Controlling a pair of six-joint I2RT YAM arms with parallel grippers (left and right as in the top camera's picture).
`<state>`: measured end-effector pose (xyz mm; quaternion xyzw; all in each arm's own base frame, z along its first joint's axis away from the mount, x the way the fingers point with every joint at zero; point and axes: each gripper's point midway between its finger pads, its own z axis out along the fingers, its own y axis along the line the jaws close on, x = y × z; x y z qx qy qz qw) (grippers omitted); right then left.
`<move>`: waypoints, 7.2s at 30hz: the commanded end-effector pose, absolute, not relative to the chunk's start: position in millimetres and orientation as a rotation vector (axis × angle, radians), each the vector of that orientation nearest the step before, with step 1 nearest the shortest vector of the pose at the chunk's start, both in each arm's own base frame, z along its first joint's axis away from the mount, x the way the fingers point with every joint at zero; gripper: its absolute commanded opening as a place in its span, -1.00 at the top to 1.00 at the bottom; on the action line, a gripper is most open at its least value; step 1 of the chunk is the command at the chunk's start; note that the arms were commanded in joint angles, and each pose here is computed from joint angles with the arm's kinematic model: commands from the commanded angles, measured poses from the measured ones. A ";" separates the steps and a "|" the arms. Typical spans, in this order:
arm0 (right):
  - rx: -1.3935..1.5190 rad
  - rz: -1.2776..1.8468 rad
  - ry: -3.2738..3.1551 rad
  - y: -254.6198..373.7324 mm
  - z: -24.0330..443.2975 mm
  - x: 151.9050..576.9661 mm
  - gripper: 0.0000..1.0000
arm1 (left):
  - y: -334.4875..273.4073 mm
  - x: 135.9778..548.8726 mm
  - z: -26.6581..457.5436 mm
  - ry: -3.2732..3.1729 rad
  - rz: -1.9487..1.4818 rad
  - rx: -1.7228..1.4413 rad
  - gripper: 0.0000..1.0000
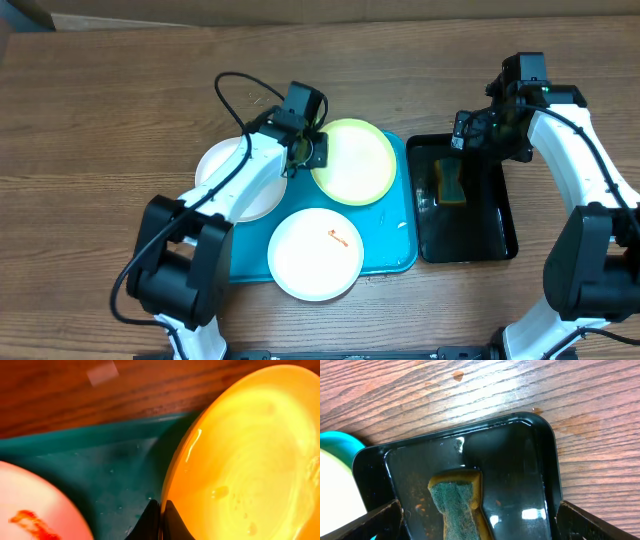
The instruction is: Clean dirty plates on tray and stack at the side
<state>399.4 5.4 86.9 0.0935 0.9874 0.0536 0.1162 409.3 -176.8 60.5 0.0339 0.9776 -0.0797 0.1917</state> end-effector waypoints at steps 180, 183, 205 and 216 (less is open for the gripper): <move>1.180 0.280 2.462 -199.1 107.9 381.9 -1.00 | -82.1 209.0 68.7 3.138 -0.145 -0.422 0.14; 1.180 0.280 2.462 -199.1 107.9 381.9 -1.00 | -89.2 203.3 54.1 3.151 -0.220 -0.422 0.18; 1.179 0.280 2.462 -199.1 107.9 381.9 -1.00 | -106.3 191.6 20.0 3.134 -0.272 -0.348 0.46; 1.179 0.280 2.462 -199.1 107.9 381.9 -1.00 | -116.2 207.6 21.9 3.065 -0.322 -0.310 0.92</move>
